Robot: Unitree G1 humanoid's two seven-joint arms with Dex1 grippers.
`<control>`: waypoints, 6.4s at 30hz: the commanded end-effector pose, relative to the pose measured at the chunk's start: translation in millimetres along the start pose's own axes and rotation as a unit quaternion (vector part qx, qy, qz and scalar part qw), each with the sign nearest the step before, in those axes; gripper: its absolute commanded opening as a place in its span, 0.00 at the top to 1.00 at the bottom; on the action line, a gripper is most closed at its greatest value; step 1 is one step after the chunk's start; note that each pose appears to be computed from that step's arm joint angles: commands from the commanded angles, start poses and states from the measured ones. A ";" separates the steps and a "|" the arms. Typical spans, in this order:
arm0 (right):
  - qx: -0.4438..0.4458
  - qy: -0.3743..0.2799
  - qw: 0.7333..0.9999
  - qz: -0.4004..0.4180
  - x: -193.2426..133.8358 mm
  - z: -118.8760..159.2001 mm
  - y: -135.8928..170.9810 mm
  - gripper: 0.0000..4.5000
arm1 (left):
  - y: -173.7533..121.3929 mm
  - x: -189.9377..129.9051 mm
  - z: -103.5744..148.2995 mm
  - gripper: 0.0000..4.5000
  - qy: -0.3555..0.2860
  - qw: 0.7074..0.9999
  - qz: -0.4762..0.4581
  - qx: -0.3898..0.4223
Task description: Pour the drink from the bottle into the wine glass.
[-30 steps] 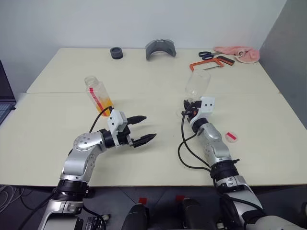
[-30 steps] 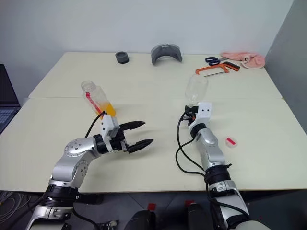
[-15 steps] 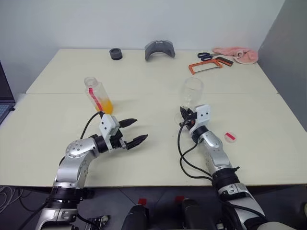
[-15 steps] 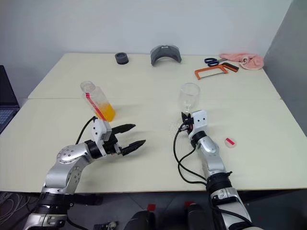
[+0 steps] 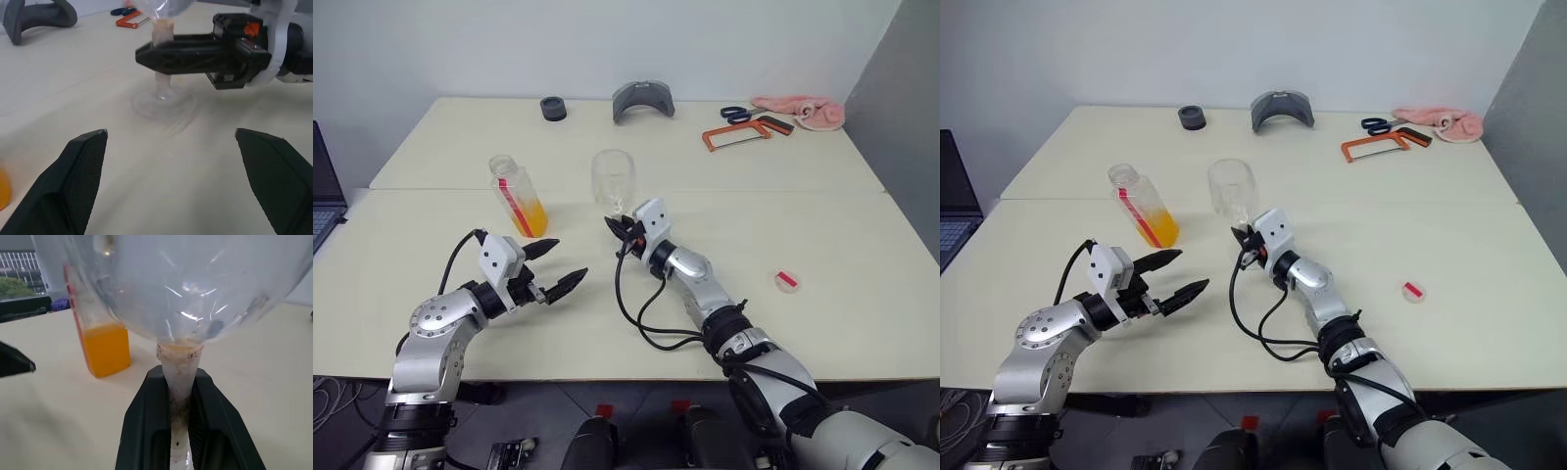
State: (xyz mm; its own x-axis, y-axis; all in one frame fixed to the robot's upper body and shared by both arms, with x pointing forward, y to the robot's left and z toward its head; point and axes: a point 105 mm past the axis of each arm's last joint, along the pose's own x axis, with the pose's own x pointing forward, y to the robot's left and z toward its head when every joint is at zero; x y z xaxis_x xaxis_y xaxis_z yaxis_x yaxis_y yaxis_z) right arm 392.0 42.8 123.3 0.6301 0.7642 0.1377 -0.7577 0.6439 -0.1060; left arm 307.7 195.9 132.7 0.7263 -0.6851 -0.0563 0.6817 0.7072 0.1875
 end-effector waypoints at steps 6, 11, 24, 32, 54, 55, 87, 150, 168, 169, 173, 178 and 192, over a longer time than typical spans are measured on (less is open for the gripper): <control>-0.021 -0.015 1.000 0.007 1.2 6.0 -3.2 0.96 | 6.2 -8.9 38.6 0.00 -0.037 0.999 0.023 0.023; -0.016 -0.016 1.000 0.007 0.8 4.7 -2.6 0.89 | 9.7 -10.6 51.7 0.00 -0.056 0.998 0.030 0.018; 0.002 -0.020 1.000 0.016 -0.2 2.3 3.0 0.01 | 10.7 -17.8 59.7 0.00 -0.050 0.998 0.029 0.028; 0.012 -0.018 1.000 0.022 -2.3 -0.4 4.0 0.01 | 10.4 -18.1 64.8 0.00 -0.057 0.997 0.028 0.033; -0.044 0.037 0.990 0.128 -95.6 -1.5 1.9 0.01 | 24.4 -28.6 9.6 0.00 -0.031 0.986 0.163 -0.009; -0.048 0.042 0.989 0.137 -102.9 2.0 4.9 0.01 | 30.3 -31.5 7.8 0.00 -0.038 0.981 0.188 -0.013; -0.062 0.032 0.977 0.199 -128.4 83.3 48.0 0.01 | 111.0 -2.2 -2.8 0.00 0.001 0.960 0.279 -0.005; -0.093 -0.029 0.994 0.057 -132.5 119.2 12.2 0.00 | 92.9 55.6 74.4 0.62 -0.089 0.977 0.191 0.036; -0.087 -0.038 0.995 0.044 -139.4 123.2 -14.1 0.00 | 62.1 95.5 143.1 0.62 -0.088 0.911 0.111 0.387; -0.088 -0.035 0.994 0.046 -140.5 122.7 -15.8 0.00 | 61.7 95.6 144.5 0.62 -0.090 0.905 0.110 0.402; -0.090 -0.021 0.994 0.057 -144.4 119.4 -21.5 0.00 | 60.5 96.0 150.0 0.62 -0.097 0.876 0.108 0.459; -0.089 -0.014 0.994 0.061 -145.3 117.6 -28.9 0.00 | 63.3 94.3 154.5 0.62 -0.103 0.850 0.116 0.503; -0.083 -0.025 0.994 0.073 -138.1 120.7 -24.9 0.00 | 60.3 94.8 155.9 0.62 -0.094 0.782 0.097 0.608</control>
State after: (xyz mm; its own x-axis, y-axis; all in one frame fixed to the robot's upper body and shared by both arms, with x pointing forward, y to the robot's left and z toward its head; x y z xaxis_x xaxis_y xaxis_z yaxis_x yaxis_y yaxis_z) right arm 309.0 -86.9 210.4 0.5322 0.8397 0.1079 -0.8042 0.5413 -0.2455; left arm 409.9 150.3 265.4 0.7356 -0.6607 0.1495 -0.0153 0.2044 0.9788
